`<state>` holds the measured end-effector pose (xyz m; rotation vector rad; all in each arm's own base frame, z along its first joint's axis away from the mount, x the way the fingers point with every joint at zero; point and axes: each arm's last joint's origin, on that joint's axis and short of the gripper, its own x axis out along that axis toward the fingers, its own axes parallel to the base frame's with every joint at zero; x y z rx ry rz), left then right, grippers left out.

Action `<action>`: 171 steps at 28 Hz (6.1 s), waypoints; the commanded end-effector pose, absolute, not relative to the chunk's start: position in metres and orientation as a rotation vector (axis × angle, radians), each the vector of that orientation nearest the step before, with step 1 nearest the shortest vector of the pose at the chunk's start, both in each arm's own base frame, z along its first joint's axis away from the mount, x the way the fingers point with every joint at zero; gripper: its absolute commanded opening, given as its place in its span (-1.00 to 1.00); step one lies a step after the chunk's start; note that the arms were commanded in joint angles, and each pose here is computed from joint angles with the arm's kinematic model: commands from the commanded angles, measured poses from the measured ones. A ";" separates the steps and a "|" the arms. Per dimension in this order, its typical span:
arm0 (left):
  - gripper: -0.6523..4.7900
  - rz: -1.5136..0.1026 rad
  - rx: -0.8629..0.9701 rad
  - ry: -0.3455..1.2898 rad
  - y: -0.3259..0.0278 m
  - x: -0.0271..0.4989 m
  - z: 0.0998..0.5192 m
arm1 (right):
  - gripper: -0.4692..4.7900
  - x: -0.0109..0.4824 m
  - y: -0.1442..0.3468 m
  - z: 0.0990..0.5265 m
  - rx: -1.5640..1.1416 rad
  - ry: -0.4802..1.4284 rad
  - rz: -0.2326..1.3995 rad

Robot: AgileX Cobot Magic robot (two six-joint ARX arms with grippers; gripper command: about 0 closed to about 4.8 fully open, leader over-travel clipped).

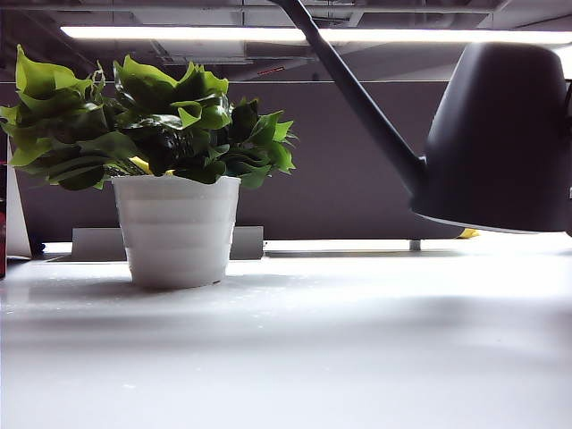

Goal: Pick up the watering can from the table, water the potted plant, and put the can back.

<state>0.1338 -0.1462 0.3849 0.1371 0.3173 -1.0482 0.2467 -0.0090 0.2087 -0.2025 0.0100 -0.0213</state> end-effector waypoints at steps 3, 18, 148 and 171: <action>-0.78 -1.054 0.170 0.296 -0.150 0.137 0.384 | -0.84 0.262 -0.007 0.199 -0.219 -0.078 0.007; -0.78 -1.184 0.178 0.378 -0.190 0.169 0.355 | -0.84 0.271 -0.007 0.184 -0.275 -0.087 0.011; -0.77 -0.768 -0.170 0.168 -0.055 0.082 0.158 | -0.84 0.094 0.015 0.149 0.178 0.191 0.102; -0.77 -0.098 -0.200 0.047 0.009 0.096 0.162 | -0.84 0.095 0.008 0.149 0.184 0.184 0.038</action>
